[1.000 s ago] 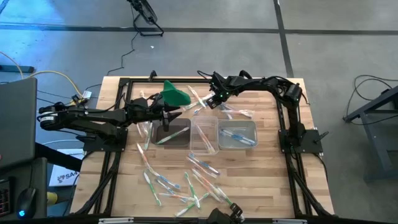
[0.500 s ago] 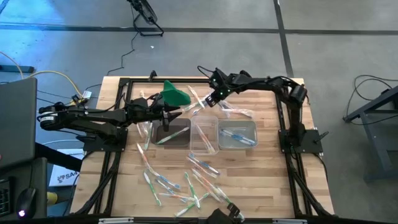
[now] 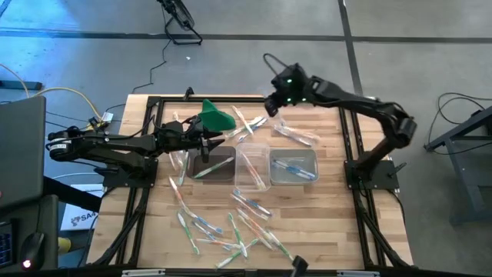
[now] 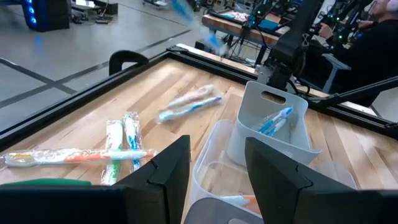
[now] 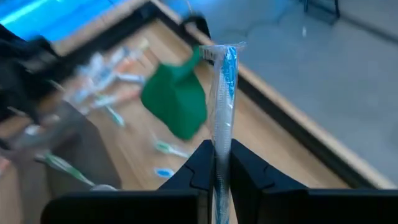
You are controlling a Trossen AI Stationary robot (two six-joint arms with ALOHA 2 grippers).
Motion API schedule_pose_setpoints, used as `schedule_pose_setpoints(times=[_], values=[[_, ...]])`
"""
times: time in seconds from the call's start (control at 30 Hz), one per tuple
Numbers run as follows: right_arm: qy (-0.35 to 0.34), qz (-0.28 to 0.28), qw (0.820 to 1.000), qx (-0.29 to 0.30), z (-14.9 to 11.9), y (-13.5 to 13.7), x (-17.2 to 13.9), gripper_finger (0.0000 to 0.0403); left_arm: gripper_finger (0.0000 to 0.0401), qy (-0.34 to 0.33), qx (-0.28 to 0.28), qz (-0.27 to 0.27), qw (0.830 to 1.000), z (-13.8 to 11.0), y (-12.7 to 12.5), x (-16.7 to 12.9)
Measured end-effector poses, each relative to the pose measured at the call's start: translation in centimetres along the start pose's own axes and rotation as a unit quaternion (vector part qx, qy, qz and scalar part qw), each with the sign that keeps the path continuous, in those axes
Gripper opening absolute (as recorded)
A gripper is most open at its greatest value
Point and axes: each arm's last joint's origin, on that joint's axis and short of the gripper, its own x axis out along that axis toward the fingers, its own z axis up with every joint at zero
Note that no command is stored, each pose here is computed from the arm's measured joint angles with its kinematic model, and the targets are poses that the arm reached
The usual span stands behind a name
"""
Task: Pick & Place Toothbrushes
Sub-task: Put the blue toothbrush into the gray bin
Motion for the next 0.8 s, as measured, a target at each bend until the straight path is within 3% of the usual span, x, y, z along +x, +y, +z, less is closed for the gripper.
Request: schedule_pose_setpoints(times=[0.2,0.4,0.8], values=[[-0.057,0.024,0.997,-0.046,1.0,1.7,-5.7,0.0023,0.0152,0.000,0.000,0.000,1.000,0.0,0.0,0.0],[-0.053,0.038,0.996,-0.060,0.3,2.9,-9.5,0.0024,0.0152,-0.001,0.000,0.002,1.000,0.0,0.0,0.0],[0.116,0.046,0.986,-0.107,-3.8,4.9,-10.7,0.0024,0.0152,-0.001,0.000,0.002,1.000,0.0,0.0,0.0]])
